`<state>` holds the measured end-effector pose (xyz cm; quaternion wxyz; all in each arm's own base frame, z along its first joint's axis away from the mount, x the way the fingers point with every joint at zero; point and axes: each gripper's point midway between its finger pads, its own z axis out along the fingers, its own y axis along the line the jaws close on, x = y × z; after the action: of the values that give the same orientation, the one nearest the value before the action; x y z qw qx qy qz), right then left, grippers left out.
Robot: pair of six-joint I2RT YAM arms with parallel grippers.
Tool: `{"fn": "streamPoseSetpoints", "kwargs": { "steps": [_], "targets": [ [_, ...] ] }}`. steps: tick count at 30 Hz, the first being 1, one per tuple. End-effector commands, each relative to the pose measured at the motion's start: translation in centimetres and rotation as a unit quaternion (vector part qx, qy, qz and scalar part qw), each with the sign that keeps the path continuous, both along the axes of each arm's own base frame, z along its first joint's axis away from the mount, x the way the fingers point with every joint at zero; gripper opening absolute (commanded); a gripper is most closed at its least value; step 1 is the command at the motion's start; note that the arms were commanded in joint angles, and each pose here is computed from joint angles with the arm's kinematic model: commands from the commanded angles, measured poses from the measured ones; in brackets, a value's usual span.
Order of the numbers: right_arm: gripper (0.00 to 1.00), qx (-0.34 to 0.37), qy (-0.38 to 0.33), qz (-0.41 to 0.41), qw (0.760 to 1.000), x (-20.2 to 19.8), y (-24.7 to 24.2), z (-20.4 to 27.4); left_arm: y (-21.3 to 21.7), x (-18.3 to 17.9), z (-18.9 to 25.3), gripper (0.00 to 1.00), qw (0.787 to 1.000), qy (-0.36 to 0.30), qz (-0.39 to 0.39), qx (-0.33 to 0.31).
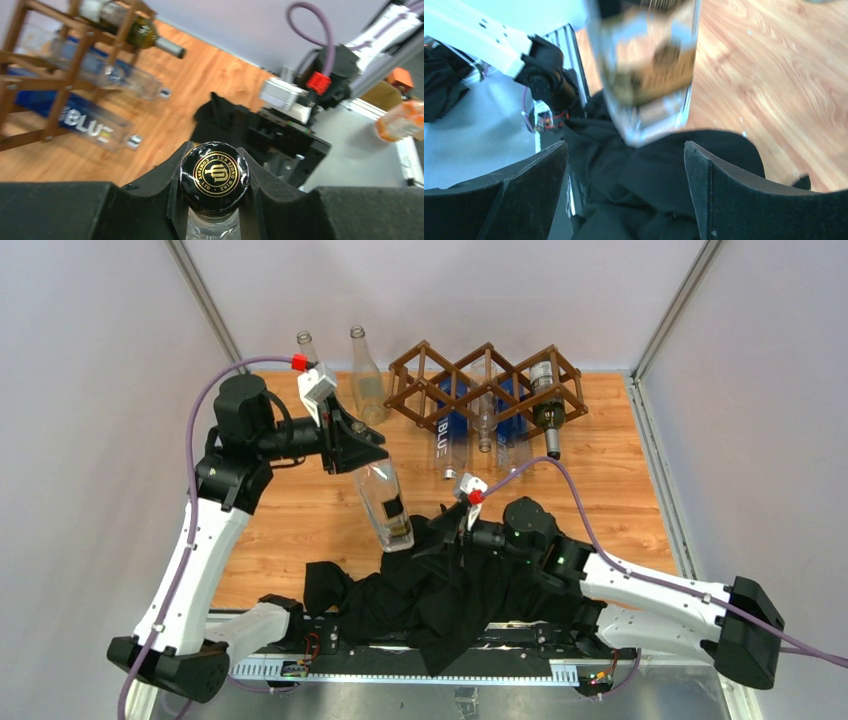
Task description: Take the wine bottle off the wine rack
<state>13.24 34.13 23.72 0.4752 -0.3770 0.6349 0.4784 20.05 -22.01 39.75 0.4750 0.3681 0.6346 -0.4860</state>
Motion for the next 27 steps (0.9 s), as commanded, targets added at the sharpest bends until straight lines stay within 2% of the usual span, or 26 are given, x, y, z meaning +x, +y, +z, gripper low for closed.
{"fn": "streamPoseSetpoints", "kwargs": {
  "steps": [1, 6, 11, 16, 19, 25, 27],
  "targets": [
    [0.9, 0.004, 0.009, -0.057, 0.998, 0.5, -2.5, -1.9, 2.1, 2.9, 2.3, 0.0, 0.996, -0.077, 0.038, 0.023],
    [0.91, -0.011, 0.054, -0.1, 0.993, 0.0, -5.5, -4.9, 4.5, 7.0, 1.3, 0.0, 0.99, -0.101, 0.078, 0.056],
    [0.92, -0.006, 0.104, -0.165, 0.981, -0.3, -9.1, -5.3, 6.9, 10.9, -2.5, 0.0, 0.98, -0.116, 0.115, 0.116],
    [0.92, -0.037, 0.175, -0.255, 0.95, -0.7, -14.0, -7.4, 8.2, 13.7, -6.0, 0.0, 0.971, -0.127, 0.134, 0.152],
    [0.93, -0.039, 0.184, -0.305, 0.934, -0.4, -16.6, -8.5, 8.7, 14.8, -7.4, 0.0, 0.969, -0.127, 0.139, 0.162],
    [0.97, -0.015, 0.145, -0.326, 0.934, -0.1, -18.7, -7.1, 9.4, 17.5, -8.8, 0.0, 0.966, -0.125, 0.156, 0.164],
    [0.98, -0.034, 0.143, -0.343, 0.928, 0.4, -18.9, -7.2, 10.5, 18.7, -9.2, 0.0, 0.961, -0.129, 0.173, 0.171]
  ]
}}
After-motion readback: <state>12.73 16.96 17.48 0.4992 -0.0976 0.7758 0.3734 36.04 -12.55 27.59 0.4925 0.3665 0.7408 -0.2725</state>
